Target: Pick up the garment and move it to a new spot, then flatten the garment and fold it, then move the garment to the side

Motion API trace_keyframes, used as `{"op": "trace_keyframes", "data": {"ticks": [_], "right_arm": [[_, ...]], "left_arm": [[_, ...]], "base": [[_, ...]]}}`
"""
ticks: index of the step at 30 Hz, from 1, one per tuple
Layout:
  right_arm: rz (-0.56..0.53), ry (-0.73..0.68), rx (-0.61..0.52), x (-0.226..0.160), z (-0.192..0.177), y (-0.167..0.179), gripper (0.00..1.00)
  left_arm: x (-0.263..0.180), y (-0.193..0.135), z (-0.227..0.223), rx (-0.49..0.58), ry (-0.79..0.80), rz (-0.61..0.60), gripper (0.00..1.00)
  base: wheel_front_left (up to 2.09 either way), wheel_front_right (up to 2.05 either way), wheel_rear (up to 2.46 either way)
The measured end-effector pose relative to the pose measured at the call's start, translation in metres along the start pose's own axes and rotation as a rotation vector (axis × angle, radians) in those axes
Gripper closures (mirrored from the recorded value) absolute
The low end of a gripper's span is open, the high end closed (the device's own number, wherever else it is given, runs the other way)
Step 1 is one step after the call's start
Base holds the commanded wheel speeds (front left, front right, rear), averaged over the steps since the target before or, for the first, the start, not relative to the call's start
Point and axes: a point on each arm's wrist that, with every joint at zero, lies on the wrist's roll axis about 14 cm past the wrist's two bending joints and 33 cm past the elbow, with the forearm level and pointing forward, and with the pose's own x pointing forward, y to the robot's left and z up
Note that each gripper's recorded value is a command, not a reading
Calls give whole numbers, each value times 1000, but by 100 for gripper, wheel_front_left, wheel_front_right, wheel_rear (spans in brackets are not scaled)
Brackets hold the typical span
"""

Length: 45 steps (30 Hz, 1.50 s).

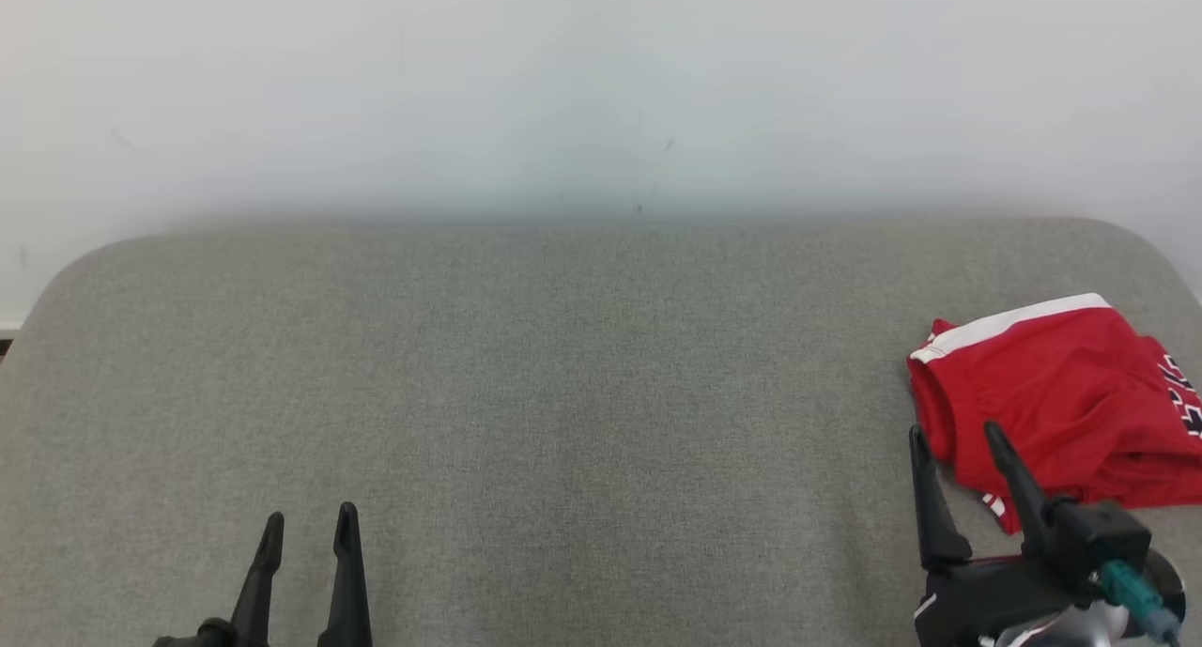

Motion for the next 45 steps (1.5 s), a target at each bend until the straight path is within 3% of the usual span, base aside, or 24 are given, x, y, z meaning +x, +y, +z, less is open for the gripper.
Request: {"op": "trace_keyframes", "data": {"ticks": [10,37,38,45], "right_arm": [[13,6,36,-21,-18,17,0],[-12,65,65,-21,-35,11,0],[-12,71,66,-22,-37,11,100],[-31,181,87,-40,-72,9,100]], "left_arm": [[-13,3,0,13,4,9,0],[-15,8,-20,37,69,17,0],[-15,7,-20,37,72,17,100],[-23,12,-42,20,146,37,100]], "base": [[0,0,0],[0,0,0],[0,0,0],[0,0,0]]}}
